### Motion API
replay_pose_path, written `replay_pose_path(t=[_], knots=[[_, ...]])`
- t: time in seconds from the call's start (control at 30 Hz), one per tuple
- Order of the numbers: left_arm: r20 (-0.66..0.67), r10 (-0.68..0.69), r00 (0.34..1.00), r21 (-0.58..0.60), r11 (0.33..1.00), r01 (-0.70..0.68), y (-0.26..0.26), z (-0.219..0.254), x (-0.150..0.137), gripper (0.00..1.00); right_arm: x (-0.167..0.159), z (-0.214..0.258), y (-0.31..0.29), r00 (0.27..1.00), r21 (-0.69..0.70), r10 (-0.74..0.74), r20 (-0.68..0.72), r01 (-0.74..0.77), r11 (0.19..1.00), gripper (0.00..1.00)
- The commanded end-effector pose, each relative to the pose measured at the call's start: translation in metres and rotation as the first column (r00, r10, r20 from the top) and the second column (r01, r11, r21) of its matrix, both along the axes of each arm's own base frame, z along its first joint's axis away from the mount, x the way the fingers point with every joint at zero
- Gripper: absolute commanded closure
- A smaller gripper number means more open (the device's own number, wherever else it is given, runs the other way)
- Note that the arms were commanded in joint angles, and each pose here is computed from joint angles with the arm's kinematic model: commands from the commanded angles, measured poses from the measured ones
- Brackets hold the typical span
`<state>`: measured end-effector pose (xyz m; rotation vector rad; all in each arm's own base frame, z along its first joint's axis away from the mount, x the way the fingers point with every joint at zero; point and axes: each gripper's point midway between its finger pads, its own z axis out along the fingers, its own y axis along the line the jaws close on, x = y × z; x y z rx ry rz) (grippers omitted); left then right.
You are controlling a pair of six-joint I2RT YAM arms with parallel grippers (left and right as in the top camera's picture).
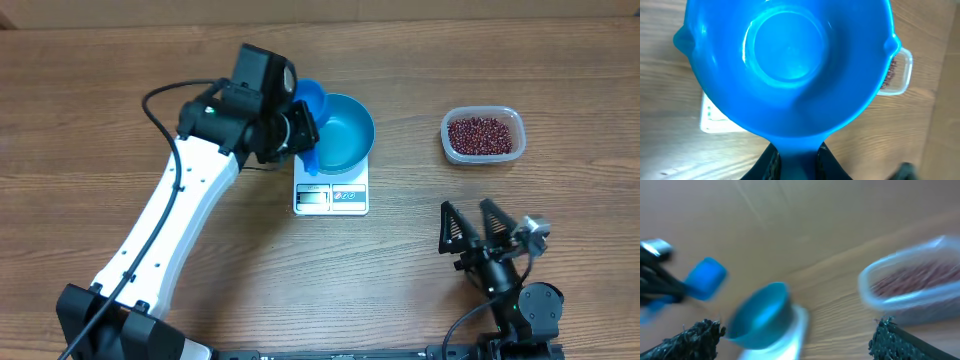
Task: Scoop item into bowl and weigh 150g on scale
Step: 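Lift the blue scoop with the left gripper toward the scale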
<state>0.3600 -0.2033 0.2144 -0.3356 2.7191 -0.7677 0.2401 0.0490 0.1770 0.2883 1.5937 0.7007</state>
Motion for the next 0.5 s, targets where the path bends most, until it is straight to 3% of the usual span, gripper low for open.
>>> replay_pose_path(t=[0.0, 0.13, 0.37, 0.47], knots=[[-0.030, 0.074, 0.997, -0.073, 0.994, -0.076, -0.015, 0.014, 0.000, 0.94, -0.005, -0.001, 0.016, 0.983, 0.485, 0.132, -0.127, -0.055, 0.873, 0.00], [-0.025, 0.084, 0.996, -0.093, 0.992, -0.086, -0.027, 0.017, -0.001, 0.93, -0.006, 0.000, 0.017, 0.973, 0.629, 0.161, -0.166, -0.022, 0.777, 0.00], [-0.032, 0.106, 0.994, -0.129, 0.986, -0.109, -0.043, 0.021, -0.002, 0.91, -0.005, 0.003, 0.014, 0.977, 0.629, 0.146, -0.153, -0.017, 0.777, 0.00], [-0.044, 0.109, 0.993, -0.135, 0.984, -0.114, -0.047, 0.019, -0.003, 0.91, -0.011, 0.016, 0.028, 0.971, 0.595, 0.222, -0.090, -0.126, 0.794, 0.00]])
